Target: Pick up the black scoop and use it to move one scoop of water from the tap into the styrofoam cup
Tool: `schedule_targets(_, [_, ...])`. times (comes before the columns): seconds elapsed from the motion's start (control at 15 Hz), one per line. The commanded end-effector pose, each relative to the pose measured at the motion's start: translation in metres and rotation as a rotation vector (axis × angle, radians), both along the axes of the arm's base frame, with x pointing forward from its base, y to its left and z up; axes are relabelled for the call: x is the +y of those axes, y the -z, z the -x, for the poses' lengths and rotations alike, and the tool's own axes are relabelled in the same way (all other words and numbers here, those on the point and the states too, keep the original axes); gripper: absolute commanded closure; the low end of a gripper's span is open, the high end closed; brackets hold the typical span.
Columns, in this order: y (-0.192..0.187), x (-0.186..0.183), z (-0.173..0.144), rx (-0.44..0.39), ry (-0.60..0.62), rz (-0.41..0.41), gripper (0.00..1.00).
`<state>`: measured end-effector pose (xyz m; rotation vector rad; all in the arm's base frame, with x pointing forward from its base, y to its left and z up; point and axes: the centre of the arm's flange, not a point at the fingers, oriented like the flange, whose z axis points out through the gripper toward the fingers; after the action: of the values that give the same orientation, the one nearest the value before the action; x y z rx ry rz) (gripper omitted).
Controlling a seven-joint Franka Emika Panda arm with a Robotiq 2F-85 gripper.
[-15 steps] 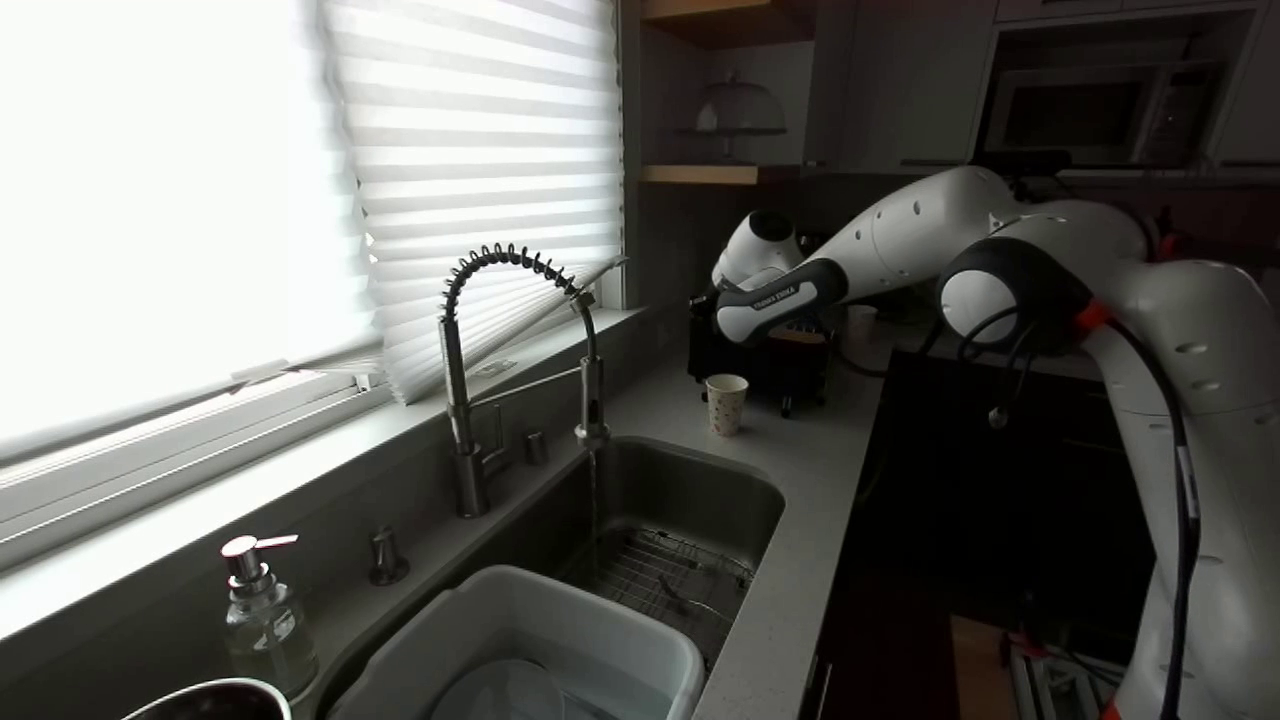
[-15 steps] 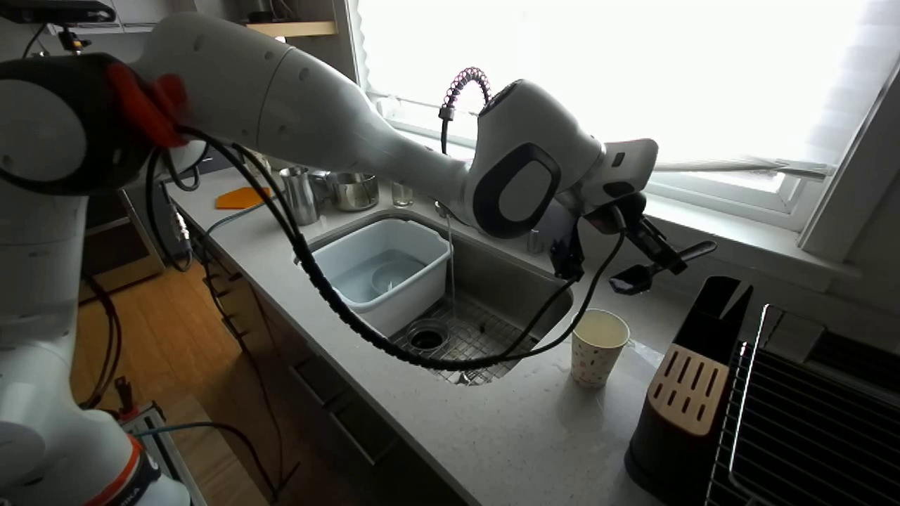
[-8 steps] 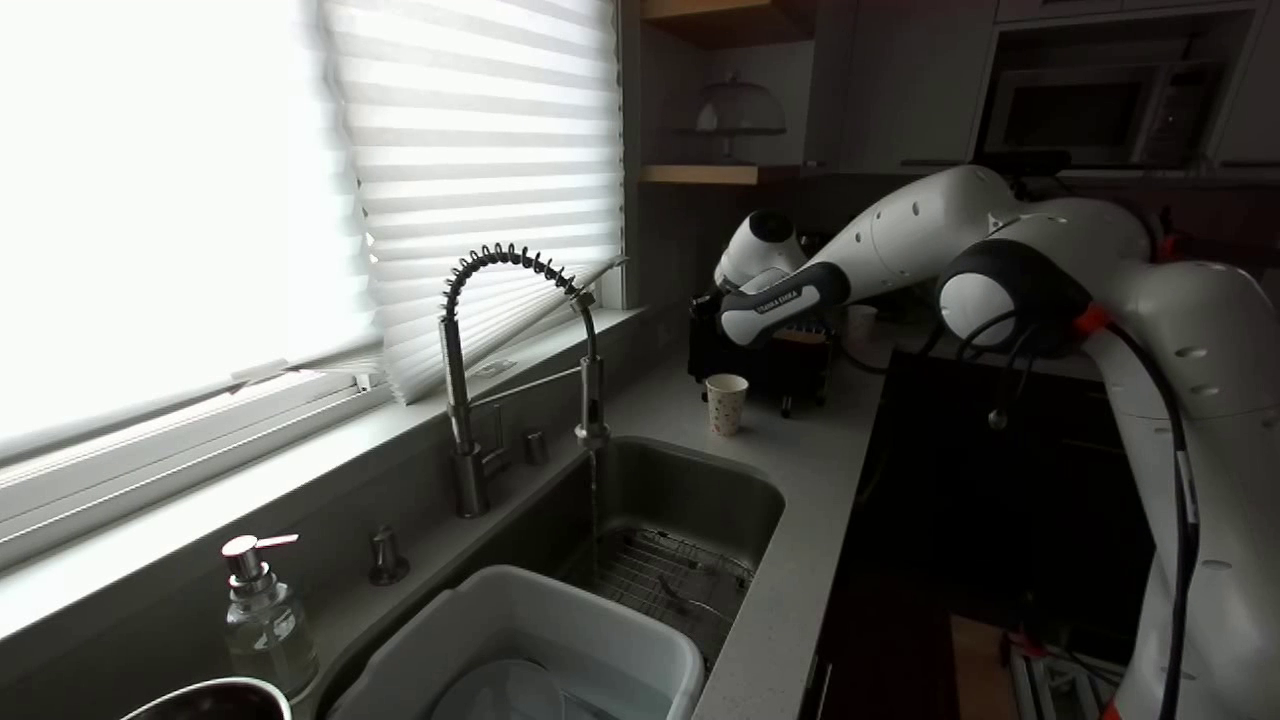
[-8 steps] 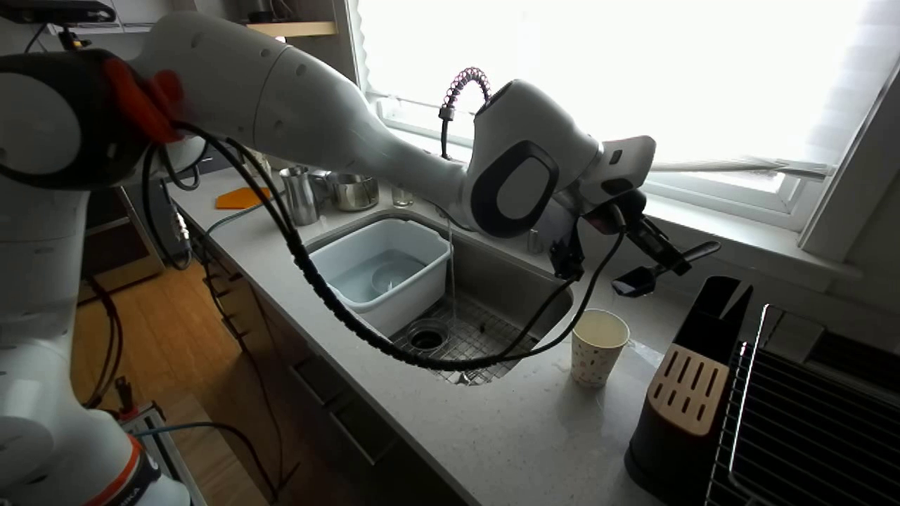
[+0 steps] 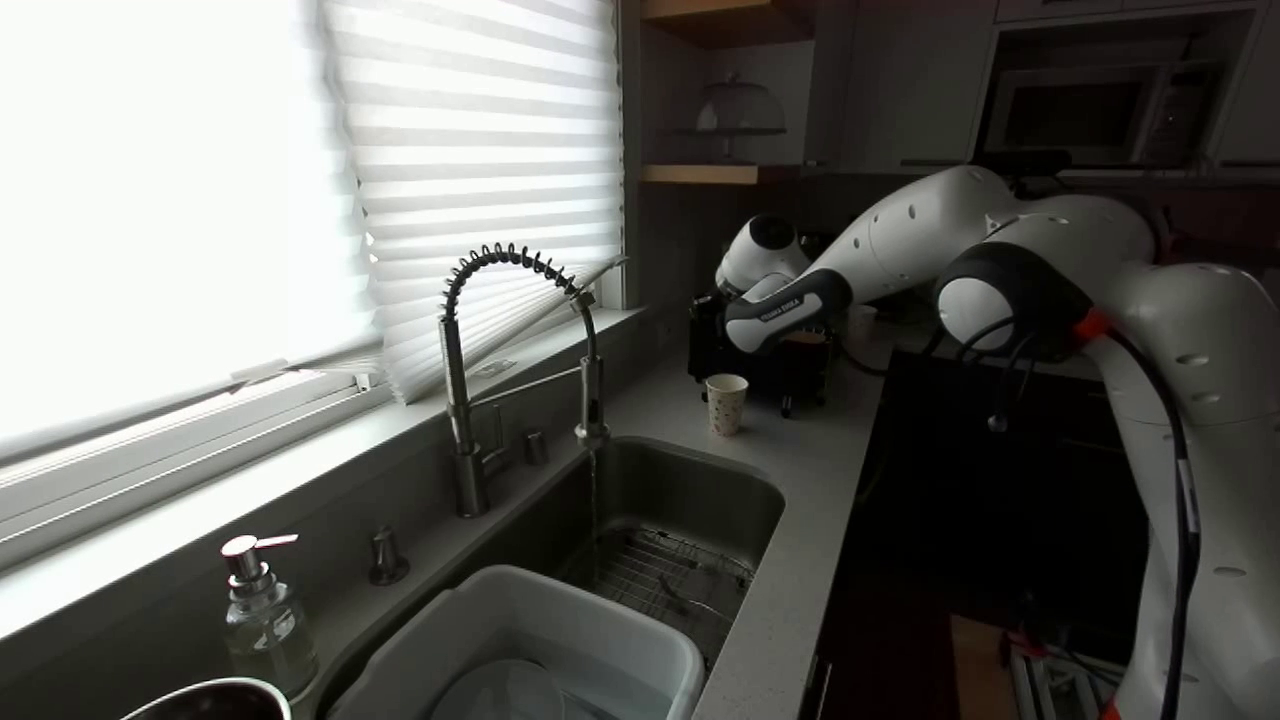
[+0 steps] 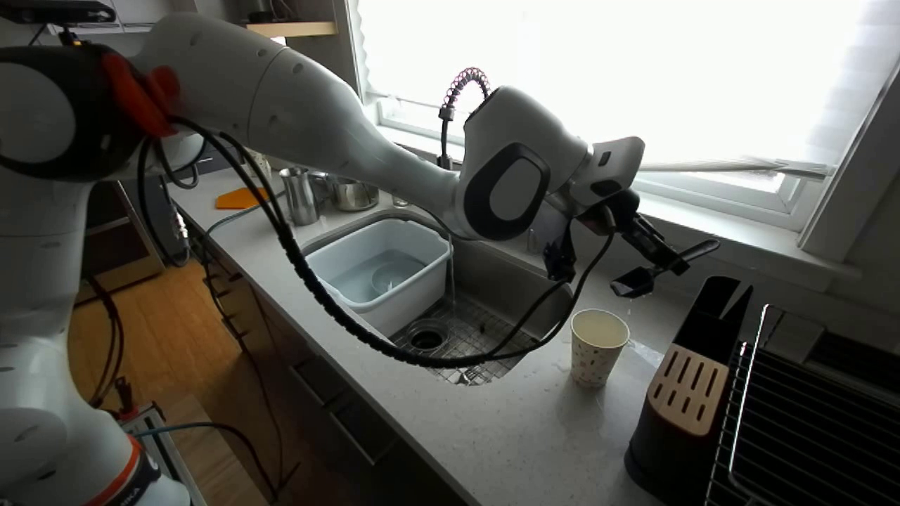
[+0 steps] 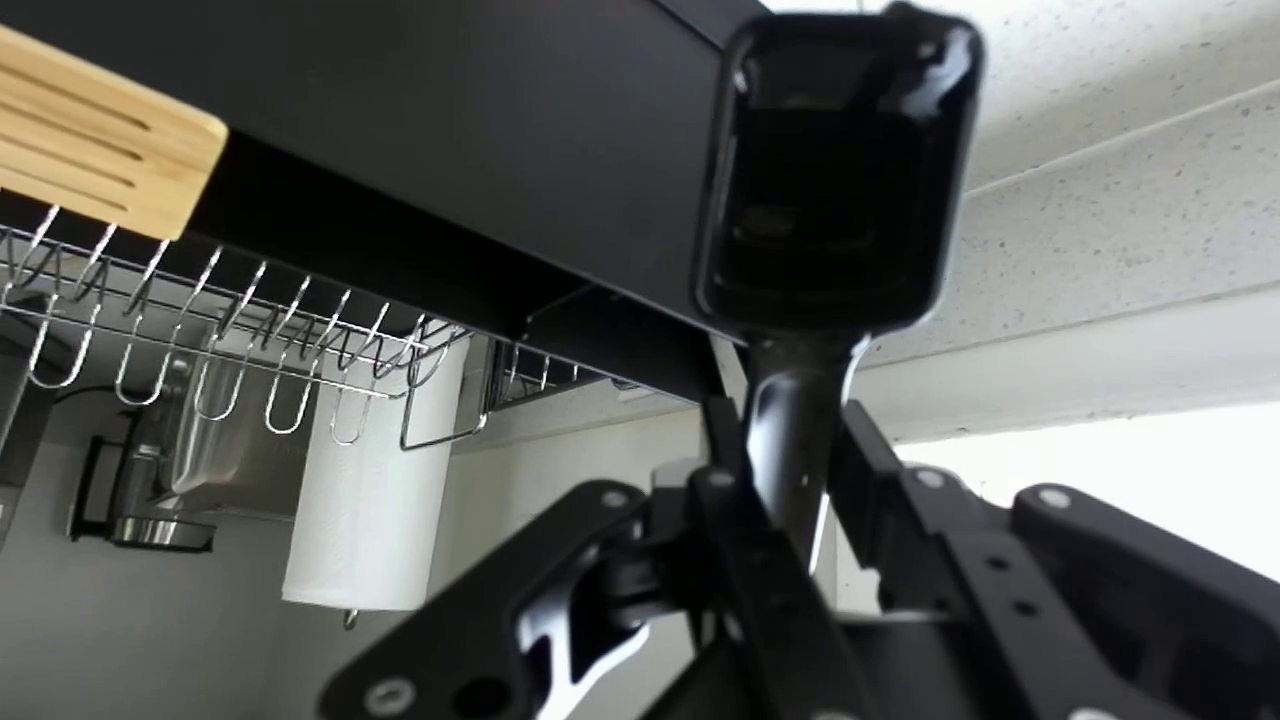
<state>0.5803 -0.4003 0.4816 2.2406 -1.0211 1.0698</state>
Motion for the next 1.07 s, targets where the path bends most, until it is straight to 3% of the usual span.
schedule_targets(0.0, [0.011, 0.013, 0.011, -0.005, 0.02, 0.021, 0.94])
schedule_targets(1.0, [0.014, 0.034, 0.023, -0.018, 0.083, 0.058, 0.94])
